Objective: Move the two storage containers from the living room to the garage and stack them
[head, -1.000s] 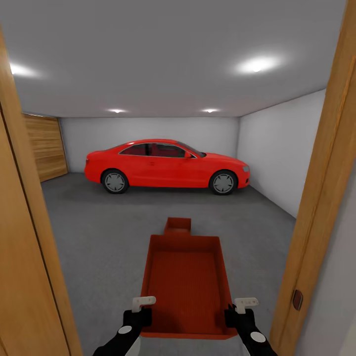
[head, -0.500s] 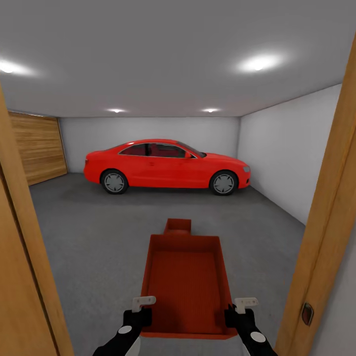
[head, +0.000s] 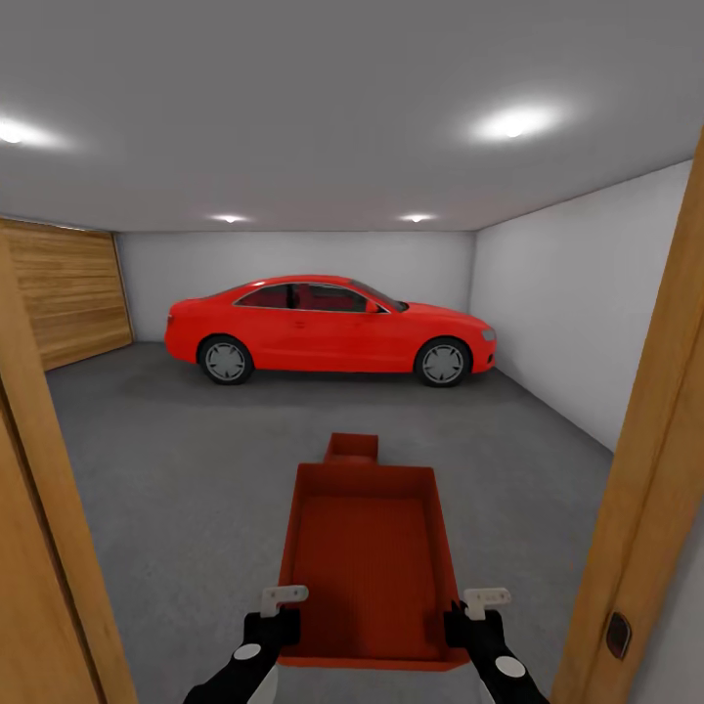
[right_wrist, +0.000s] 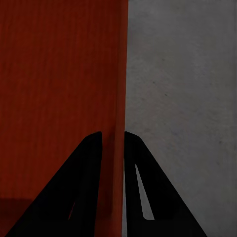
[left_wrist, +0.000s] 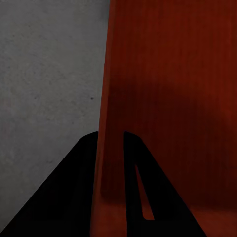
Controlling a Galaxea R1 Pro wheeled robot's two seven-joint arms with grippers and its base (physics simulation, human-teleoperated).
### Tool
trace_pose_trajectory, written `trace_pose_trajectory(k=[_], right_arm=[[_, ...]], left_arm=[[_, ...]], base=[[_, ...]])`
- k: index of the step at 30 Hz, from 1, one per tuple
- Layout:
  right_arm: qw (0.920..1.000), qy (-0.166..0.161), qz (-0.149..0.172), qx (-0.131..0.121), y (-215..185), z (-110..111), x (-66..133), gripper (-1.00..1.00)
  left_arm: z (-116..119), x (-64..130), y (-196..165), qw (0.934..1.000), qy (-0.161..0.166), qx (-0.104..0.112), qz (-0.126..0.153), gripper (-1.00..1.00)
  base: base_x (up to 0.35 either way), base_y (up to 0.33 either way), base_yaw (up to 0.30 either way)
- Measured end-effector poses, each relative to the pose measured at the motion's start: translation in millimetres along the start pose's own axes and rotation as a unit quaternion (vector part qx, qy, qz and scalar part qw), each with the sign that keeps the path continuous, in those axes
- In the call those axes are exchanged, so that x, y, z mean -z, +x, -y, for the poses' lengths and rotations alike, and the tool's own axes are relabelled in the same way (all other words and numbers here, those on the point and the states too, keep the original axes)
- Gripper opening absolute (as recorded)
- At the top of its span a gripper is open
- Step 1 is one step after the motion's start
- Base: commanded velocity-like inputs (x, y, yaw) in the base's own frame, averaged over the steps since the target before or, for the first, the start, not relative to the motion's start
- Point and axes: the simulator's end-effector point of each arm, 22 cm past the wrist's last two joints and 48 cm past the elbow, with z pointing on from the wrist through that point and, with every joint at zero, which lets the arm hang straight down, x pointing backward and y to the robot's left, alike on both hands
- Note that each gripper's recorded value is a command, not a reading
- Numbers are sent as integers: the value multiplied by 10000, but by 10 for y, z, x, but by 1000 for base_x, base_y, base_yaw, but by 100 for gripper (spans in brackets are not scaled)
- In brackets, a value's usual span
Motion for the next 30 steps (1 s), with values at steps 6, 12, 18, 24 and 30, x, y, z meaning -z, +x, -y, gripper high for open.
trace_pose_trajectory(k=[6, 12, 18, 24, 30], right_arm=[[10000, 0, 1, -8, -1, 0, 3, -100], [10000, 1, 26, -3, -25, 0, 0, -100], [10000, -1, -2, -4, 3, -1, 0, -100], [10000, -1, -1, -3, 2, -1, 0, -100], [10000, 0, -1, -8, 1, -3, 2, -100]], left_arm=[[1, 3, -1, 10000, 4, 0, 1, -100], [2, -1, -20, 10000, 6, 5, 23, -100], [-1, 0, 3, 10000, 1, 0, -3, -100], [-1, 0, 3, 10000, 0, 0, -2, -100], [-2, 2, 3, 10000, 5, 2, -1, -100]], base=[[159, 0, 0], [34, 0, 0], [1, 45, 0], [0, 5, 0], [42, 0, 0]])
